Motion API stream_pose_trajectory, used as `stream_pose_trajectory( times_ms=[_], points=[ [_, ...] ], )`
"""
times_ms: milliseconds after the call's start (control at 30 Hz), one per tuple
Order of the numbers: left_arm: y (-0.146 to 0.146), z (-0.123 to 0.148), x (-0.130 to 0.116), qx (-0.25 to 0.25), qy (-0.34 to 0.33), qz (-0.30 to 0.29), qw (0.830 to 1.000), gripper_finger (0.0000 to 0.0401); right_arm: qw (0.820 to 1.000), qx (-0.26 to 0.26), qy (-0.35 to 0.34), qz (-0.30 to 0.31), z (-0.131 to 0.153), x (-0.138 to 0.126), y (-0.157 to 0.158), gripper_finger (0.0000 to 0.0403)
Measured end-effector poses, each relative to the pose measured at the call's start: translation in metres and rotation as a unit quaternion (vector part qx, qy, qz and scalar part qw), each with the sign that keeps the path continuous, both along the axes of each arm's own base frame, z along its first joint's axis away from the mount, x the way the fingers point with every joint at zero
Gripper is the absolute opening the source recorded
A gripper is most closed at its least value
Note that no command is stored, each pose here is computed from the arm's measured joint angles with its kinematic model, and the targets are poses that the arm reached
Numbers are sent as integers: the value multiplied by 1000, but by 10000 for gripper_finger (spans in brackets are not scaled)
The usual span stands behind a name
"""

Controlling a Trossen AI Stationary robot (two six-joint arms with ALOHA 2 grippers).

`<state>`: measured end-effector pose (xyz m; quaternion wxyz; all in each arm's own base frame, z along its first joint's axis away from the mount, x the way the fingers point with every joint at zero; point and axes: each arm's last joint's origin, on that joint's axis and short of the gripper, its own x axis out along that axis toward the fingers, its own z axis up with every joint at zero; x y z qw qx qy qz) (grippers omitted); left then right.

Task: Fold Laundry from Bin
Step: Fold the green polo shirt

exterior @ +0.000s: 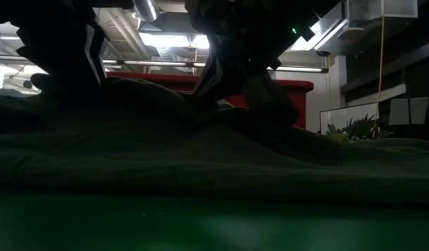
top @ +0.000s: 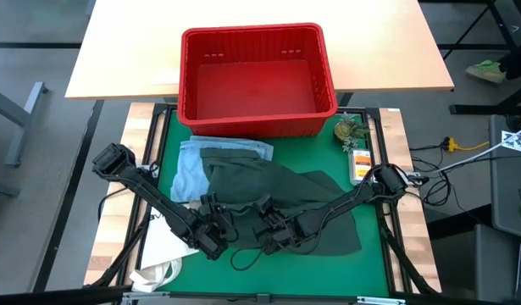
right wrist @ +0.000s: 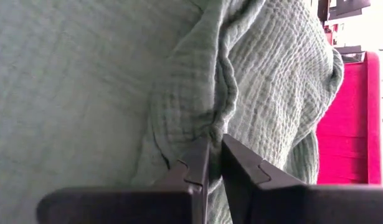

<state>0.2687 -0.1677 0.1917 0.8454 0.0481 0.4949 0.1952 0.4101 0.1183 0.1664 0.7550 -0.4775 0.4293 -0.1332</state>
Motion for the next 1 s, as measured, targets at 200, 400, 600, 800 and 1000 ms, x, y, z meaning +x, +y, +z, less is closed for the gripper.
stream_pose_trajectory(
  times_ms=[200, 400, 600, 800, 1000],
  points=[
    [4, 0, 0, 16, 0, 7, 1000, 126, 1000, 0, 0, 0, 0, 0, 0, 35],
    [8, 0, 2, 19, 5, 12, 1000, 126, 1000, 0, 0, -1, 0, 0, -1, 39],
    [9, 0, 0, 25, 14, 12, 1000, 126, 1000, 0, 0, 0, 0, 0, -1, 87],
    [9, 0, 0, 33, 9, 14, 999, 126, 1000, -12, 2, -6, 2, -1, -2, 149],
    [14, 8, -1, 27, -1, 20, 999, 126, 999, 11, 34, 6, 25, -15, -8, 161]
  ],
)
